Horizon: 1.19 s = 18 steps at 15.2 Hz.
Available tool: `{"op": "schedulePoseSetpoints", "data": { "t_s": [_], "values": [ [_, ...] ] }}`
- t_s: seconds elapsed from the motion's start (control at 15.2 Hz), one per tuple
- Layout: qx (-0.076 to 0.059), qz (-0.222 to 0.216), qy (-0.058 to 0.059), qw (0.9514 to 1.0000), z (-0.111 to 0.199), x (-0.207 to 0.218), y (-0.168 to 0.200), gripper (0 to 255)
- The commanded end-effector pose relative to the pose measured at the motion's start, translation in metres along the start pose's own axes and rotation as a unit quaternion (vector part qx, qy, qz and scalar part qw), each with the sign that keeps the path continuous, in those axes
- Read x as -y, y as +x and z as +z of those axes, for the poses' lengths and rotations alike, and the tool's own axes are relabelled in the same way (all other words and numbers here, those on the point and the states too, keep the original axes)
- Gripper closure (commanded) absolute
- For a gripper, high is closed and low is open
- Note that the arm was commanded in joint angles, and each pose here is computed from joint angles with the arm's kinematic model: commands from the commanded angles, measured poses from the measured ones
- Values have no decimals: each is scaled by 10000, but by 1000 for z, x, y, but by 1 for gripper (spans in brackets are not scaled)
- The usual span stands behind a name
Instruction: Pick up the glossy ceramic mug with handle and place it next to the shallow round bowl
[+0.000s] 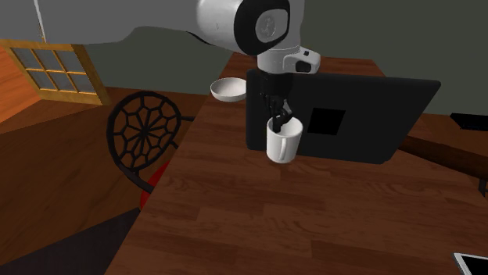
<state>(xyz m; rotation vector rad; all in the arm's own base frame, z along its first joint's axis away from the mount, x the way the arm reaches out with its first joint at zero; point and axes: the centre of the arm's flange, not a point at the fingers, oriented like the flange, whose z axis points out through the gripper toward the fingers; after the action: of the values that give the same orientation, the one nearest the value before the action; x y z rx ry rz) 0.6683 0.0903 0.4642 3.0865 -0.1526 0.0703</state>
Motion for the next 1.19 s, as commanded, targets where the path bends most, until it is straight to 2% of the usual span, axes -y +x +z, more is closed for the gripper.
{"op": "schedulePoseSetpoints", "data": {
  "t_s": [0.0,0.59,1.12],
  "values": [
    [1,1,0,10000,-12,0,0,255],
    [1,1,0,10000,-58,-2,2,255],
    [1,1,0,10000,-65,102,-14,255]
  ]
}}
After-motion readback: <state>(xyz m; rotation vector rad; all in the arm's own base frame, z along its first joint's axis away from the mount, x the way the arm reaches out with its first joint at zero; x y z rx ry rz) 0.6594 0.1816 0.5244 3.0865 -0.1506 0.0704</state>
